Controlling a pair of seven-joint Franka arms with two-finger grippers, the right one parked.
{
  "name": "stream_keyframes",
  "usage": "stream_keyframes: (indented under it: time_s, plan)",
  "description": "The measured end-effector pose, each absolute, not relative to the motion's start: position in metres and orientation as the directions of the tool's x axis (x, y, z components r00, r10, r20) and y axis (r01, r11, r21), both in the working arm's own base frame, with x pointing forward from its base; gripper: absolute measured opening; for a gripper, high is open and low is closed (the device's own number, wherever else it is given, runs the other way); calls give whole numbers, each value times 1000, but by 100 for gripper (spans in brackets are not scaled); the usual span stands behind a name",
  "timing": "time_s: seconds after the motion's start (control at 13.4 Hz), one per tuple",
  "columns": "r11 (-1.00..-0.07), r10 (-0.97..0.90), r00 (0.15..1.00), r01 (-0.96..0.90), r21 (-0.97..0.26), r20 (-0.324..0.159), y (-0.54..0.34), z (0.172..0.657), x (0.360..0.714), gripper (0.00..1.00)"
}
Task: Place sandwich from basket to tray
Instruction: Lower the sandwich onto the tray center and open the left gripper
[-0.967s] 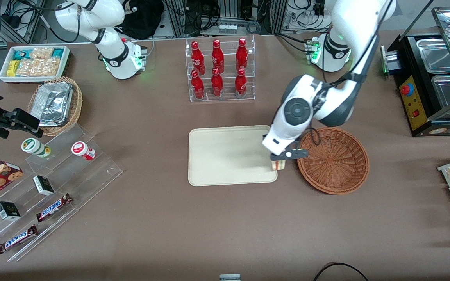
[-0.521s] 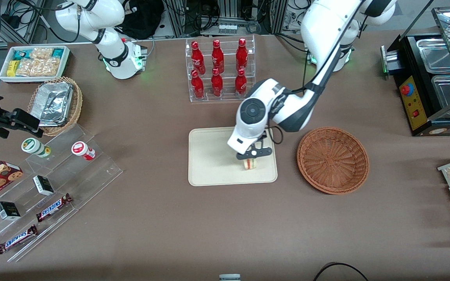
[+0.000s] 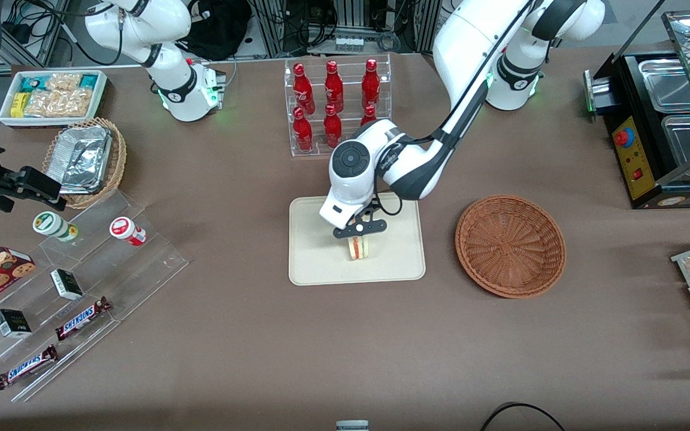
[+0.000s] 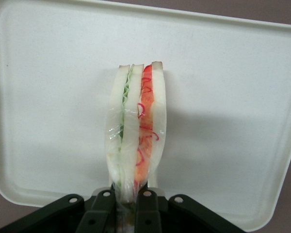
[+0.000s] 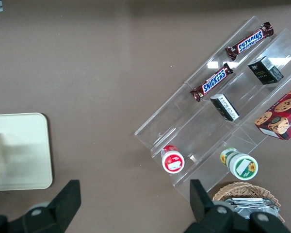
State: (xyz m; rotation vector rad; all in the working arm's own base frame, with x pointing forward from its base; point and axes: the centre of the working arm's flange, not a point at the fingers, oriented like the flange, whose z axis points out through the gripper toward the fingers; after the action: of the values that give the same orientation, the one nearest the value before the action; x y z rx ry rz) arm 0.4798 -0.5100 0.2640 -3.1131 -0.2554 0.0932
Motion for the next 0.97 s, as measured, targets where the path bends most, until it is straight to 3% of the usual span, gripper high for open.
stream_keyframes:
  time_s: [0.3, 0.37, 0.67, 0.97]
  plan:
    - [-986, 163, 986, 163, -25, -35, -514, 255, 478, 14]
    - [-986, 164, 986, 163, -25, -35, -514, 254, 478, 18]
    - [-985, 173, 985, 173, -1, -16, -515, 264, 485, 59]
    - [-984, 178, 984, 178, -14, -8, -512, 302, 488, 99]
